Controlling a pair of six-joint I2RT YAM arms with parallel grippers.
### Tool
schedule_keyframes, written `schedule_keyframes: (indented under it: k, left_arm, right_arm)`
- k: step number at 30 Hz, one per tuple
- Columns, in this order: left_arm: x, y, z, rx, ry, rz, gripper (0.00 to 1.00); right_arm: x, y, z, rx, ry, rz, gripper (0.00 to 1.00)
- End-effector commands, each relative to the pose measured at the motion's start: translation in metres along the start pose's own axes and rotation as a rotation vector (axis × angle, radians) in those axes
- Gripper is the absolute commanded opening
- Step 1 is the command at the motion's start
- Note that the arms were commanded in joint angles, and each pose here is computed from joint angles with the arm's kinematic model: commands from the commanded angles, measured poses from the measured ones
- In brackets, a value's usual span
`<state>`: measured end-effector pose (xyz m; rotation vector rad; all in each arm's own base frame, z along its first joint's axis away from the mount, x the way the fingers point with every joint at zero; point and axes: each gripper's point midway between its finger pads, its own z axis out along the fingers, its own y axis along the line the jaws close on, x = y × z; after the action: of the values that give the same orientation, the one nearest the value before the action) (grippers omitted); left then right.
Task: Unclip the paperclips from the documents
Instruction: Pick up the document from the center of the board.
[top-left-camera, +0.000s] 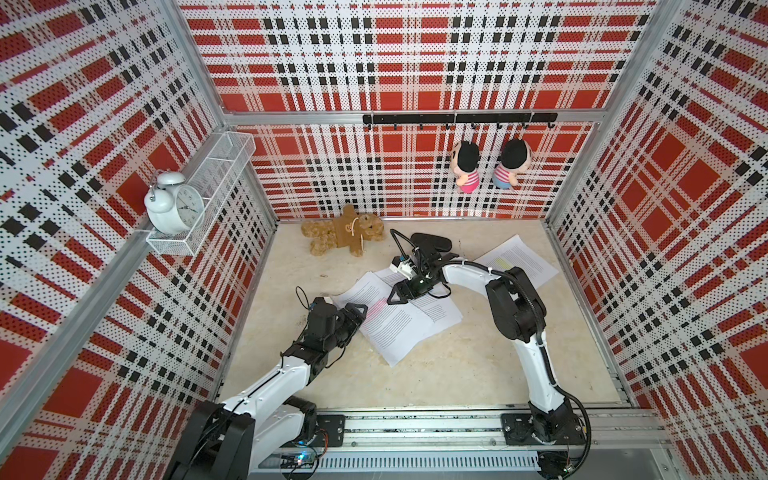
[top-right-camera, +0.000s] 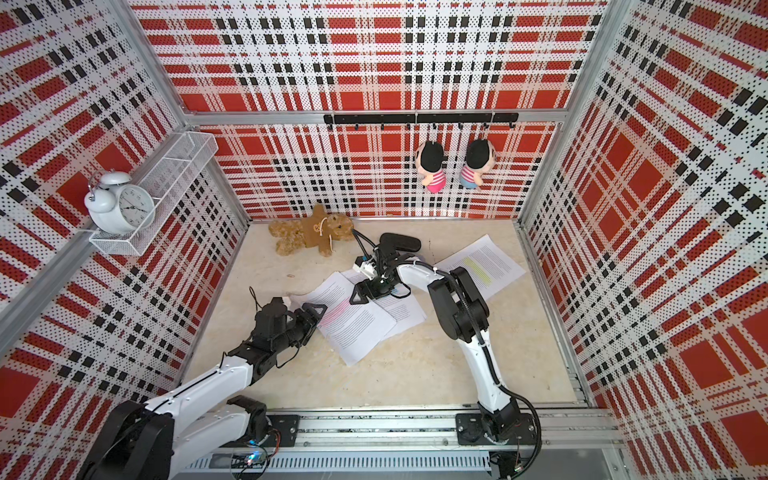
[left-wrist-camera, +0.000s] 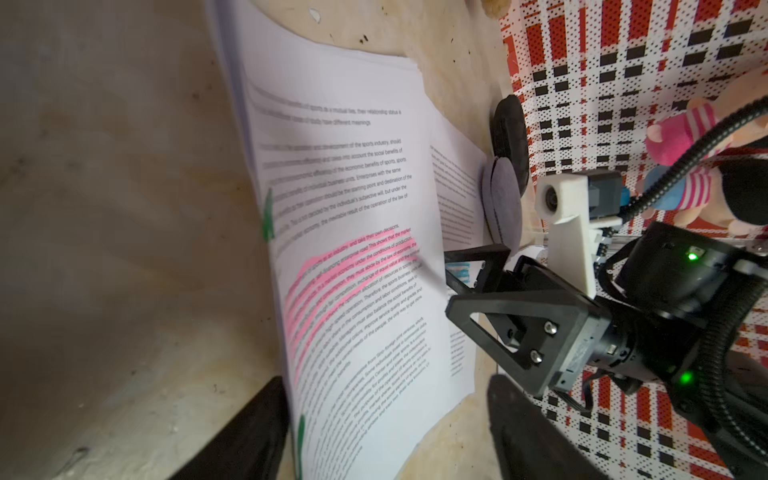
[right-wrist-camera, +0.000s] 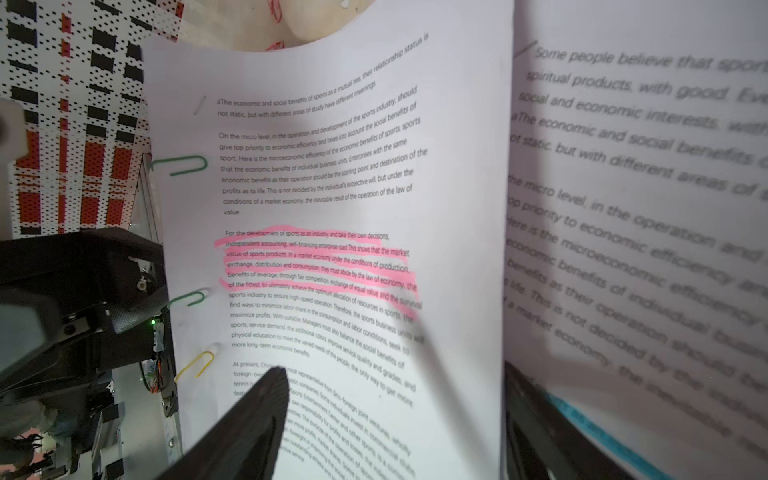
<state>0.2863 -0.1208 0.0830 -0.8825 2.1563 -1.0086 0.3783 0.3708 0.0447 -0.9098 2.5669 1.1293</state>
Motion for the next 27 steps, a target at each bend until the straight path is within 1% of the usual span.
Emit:
schedule_keyframes:
  k: [1,3,5,8,12,18,19,20,22,27]
  left_arm:
    - [-0.001,-0.008,0.002,0.061,0.009,-0.013,0.71]
    - [0.004,-0.005,0.008,0.057,0.038,-0.005,0.71]
    - [0.010,-0.001,0.015,0.035,0.076,0.006,0.68]
    - [0.012,0.002,0.022,0.000,0.100,0.026,0.55]
    - [0.010,0.000,0.027,-0.017,0.104,0.045,0.46]
    - [0.006,-0.016,0.030,0.016,0.106,0.073,0.31]
    - [0.007,-0.017,0.031,0.014,0.114,0.077,0.27]
    - [0.008,-0.017,0.032,0.011,0.124,0.081,0.19]
    - [0.012,-0.015,0.036,0.000,0.148,0.095,0.01]
    - [0.013,-0.018,0.039,-0.024,0.178,0.139,0.00]
  right_arm:
    - [0.017,-0.021,-0.012,0.068,0.042,0.050,0.80]
    - [0.019,-0.019,-0.011,0.054,0.048,0.054,0.80]
    - [0.022,-0.017,-0.008,0.031,0.053,0.069,0.79]
    - [0.024,-0.014,-0.005,0.018,0.049,0.079,0.78]
    - [0.028,-0.011,-0.004,0.007,0.048,0.086,0.77]
    - [0.035,-0.009,-0.005,0.010,0.054,0.089,0.76]
    - [0.034,-0.008,-0.006,0.007,0.050,0.088,0.76]
    - [0.034,-0.007,-0.007,0.002,0.046,0.088,0.76]
    - [0.033,-0.004,-0.007,-0.008,0.041,0.090,0.76]
    - [0.024,-0.006,-0.019,-0.002,0.007,0.093,0.77]
